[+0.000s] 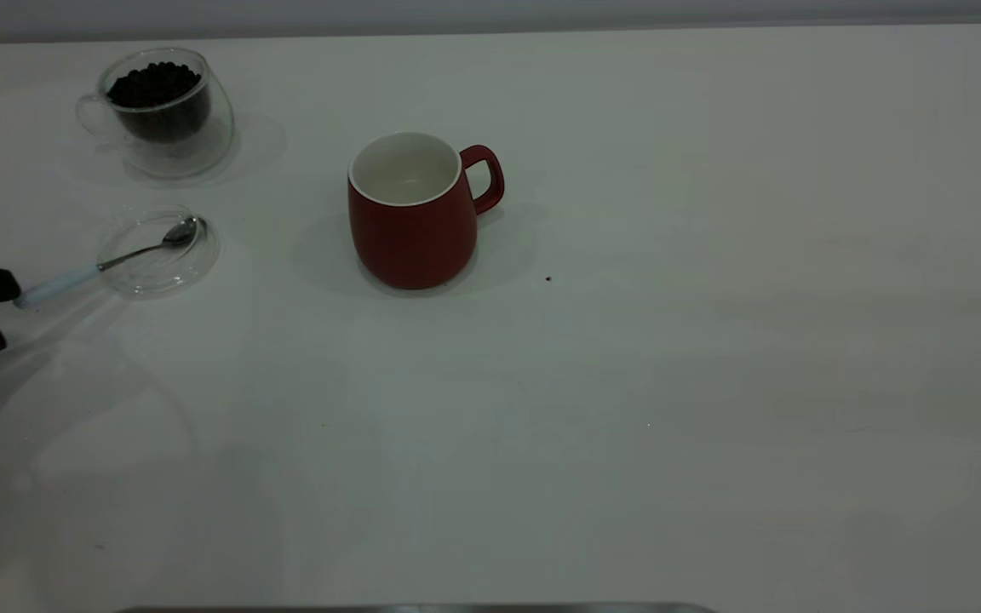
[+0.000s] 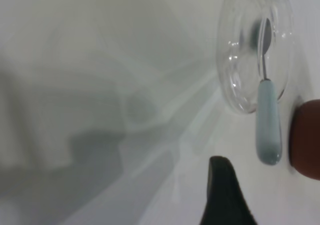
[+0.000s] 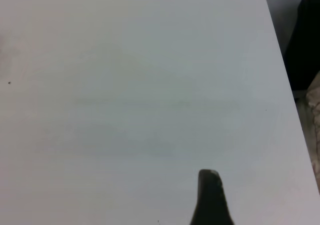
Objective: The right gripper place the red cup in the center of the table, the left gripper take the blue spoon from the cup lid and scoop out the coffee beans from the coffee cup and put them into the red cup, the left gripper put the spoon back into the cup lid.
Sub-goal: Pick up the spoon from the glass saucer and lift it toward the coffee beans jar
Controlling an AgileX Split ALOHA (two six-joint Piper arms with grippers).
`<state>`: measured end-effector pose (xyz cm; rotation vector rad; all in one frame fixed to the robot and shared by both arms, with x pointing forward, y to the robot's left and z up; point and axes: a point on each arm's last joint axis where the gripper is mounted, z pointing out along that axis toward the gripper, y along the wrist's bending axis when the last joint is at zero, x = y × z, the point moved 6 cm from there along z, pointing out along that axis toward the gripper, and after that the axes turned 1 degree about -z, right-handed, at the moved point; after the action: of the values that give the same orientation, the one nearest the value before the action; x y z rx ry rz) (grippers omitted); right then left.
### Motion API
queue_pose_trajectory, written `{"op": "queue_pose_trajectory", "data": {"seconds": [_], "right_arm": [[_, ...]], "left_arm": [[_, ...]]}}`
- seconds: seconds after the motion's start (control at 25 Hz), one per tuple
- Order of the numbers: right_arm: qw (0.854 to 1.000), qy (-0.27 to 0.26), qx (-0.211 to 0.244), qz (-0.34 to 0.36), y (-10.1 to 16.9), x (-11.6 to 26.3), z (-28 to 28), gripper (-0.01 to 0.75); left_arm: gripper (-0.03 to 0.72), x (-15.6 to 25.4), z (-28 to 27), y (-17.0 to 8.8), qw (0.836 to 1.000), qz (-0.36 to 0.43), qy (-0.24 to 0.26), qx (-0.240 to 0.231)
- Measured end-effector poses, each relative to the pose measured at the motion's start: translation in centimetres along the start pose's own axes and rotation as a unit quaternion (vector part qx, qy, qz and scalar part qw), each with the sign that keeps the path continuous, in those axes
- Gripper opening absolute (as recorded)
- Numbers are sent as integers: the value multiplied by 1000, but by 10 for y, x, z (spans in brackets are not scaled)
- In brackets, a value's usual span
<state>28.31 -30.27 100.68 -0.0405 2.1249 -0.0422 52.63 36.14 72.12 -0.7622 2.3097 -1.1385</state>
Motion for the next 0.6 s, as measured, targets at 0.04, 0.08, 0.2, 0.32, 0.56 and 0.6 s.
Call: {"op": "queue_pose_trajectory", "data": {"seconds": [0.04,0.08,0.2,0.32,0.56,0.6], "right_arm": [[1000,0,0,0,0,0,0,574],[1000,0,0,0,0,0,0,574],[1000,0,0,0,0,0,0,574],[1000,0,0,0,0,0,0,574],[1000,0,0,0,0,0,0,574],[1000,0,0,0,0,0,0,574]], "left_arm": [[514,1,1,-1,1000,2,3,1],[512,2,3,-3,1000,5,6,2],[509,2,8,-6,1000,14,12,4],[508,4,10,-6,1000,15,16,4],[508,8,16,4,1000,3,24,3],[508,7,17,5,1000,3,24,4]]}}
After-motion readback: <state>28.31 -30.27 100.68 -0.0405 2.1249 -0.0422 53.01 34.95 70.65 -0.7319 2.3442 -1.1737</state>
